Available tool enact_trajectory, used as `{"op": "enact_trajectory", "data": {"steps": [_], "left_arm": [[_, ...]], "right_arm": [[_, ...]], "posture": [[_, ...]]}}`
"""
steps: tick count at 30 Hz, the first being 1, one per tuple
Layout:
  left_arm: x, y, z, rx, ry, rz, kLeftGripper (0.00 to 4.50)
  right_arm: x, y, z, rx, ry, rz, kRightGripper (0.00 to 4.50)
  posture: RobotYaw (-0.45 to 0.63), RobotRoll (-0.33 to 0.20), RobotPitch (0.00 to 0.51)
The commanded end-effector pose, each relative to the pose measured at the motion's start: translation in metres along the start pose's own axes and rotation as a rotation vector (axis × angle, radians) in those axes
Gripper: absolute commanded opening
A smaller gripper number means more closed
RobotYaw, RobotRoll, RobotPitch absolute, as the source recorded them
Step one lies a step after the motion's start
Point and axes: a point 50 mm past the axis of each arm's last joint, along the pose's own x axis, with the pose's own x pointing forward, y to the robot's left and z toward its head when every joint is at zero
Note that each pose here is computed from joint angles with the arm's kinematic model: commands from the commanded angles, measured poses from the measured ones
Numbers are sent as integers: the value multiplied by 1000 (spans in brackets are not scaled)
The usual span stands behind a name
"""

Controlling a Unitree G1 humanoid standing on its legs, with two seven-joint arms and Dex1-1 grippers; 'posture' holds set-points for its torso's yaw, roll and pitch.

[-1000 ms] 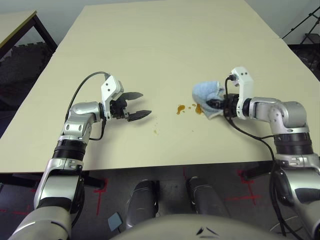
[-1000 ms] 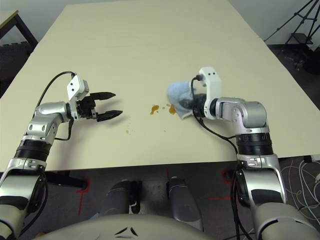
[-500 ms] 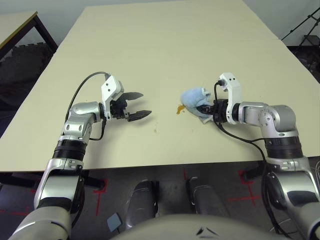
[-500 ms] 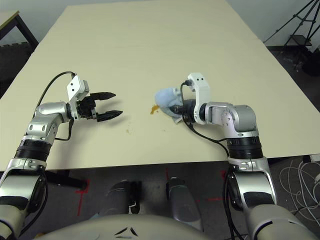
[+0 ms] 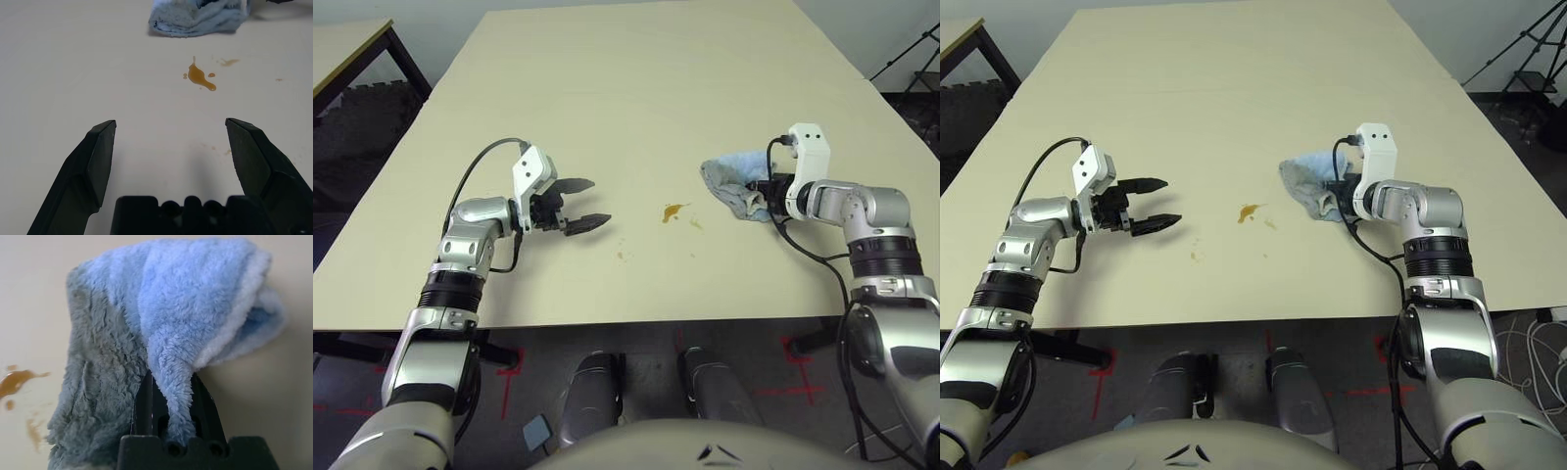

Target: Wipe the water off the table with a rag.

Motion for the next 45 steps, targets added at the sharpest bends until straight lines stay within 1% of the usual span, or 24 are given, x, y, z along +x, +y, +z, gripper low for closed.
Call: {"op": "enact_trajectory", "data": {"steps": [1, 7, 13, 21, 24, 27, 30, 34, 38, 45], "left_arm": [[0, 1, -5, -6, 26, -3, 4500], [0, 3, -4, -5, 25, -3, 4500], [1, 2, -6, -8, 23, -4, 4500], [2, 0, -7, -10, 21, -1, 4500], [2, 0, -7, -11, 20, 0, 4500], [1, 0, -7, -11, 21, 2, 4500], [1, 1, -7, -11, 20, 5, 4500], [1, 1, -7, -11, 21, 4, 4500], [2, 1, -7, -11, 21, 4, 4500], [3, 2, -8, -9, 23, 2, 4500]], "right_arm": [[9, 25, -21, 21, 92, 84, 40], [14, 59, -34, 9, 154, 174, 40], [16, 83, -40, -5, 205, 263, 40], [12, 111, -49, -90, 288, 420, 40], [12, 115, -51, -114, 300, 444, 40], [16, 107, -48, -129, 275, 385, 40], [21, 91, -38, -106, 216, 288, 40], [23, 55, -14, -75, 102, 111, 40], [19, 30, 5, -54, 28, 8, 40], [14, 8, 23, -32, -33, -63, 40]], "posture": [[-181, 0, 92], [-182, 0, 95], [-180, 0, 96], [-175, 0, 97], [-174, 0, 98], [-174, 0, 99], [-175, 0, 100], [-179, 0, 100], [-183, 0, 101], [-188, 0, 104]]}}
